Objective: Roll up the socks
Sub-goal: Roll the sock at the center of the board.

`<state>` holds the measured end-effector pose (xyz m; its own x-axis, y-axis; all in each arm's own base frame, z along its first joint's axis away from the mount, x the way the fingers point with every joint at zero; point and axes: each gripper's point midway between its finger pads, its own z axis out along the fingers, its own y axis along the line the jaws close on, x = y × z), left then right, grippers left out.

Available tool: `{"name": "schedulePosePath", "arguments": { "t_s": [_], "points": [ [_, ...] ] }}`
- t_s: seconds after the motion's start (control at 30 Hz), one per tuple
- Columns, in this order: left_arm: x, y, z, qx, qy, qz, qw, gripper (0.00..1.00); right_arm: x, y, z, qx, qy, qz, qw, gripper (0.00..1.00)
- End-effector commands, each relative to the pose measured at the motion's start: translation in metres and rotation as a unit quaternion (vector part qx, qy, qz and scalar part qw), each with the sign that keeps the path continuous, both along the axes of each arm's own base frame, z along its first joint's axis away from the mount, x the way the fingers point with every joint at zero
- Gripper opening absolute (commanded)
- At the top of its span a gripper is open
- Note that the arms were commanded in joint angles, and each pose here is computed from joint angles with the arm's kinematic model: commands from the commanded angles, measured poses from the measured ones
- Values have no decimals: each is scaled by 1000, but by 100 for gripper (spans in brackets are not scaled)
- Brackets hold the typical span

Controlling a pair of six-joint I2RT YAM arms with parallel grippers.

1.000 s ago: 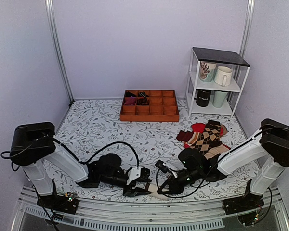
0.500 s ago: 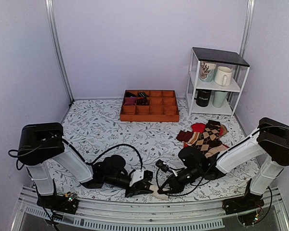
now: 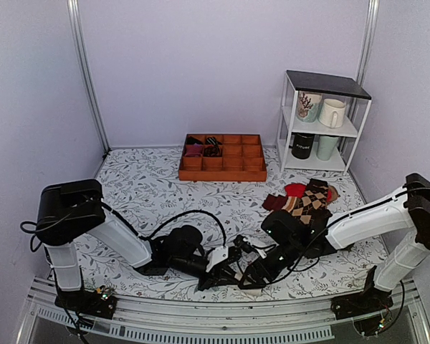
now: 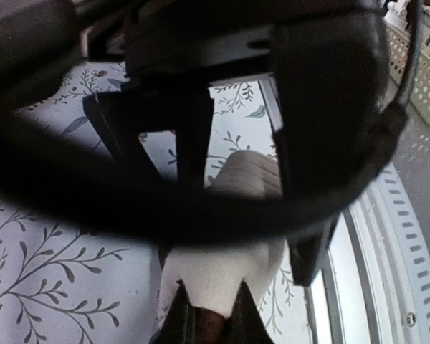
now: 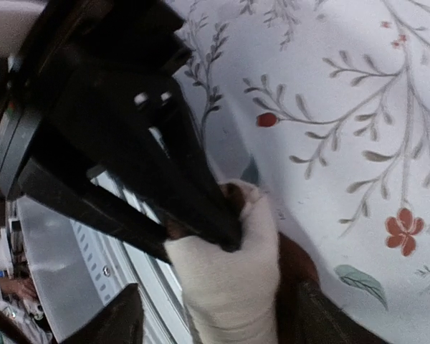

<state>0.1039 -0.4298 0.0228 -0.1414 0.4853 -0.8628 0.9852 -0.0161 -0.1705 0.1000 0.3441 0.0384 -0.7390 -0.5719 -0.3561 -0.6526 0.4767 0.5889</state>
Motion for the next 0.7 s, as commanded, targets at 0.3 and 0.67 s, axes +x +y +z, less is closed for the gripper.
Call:
{"name": "schedulePosePath", "arguments": {
  "t_s": [0.3, 0.67],
  "points": [
    [-19, 64, -87, 162, 49, 40, 985, 0, 19, -35, 33, -15, -6, -17, 1000, 100],
    [-18, 64, -89, 167, 46, 41, 984, 0, 4, -25, 19, -19, 63, 9, 998, 94]
  ]
}}
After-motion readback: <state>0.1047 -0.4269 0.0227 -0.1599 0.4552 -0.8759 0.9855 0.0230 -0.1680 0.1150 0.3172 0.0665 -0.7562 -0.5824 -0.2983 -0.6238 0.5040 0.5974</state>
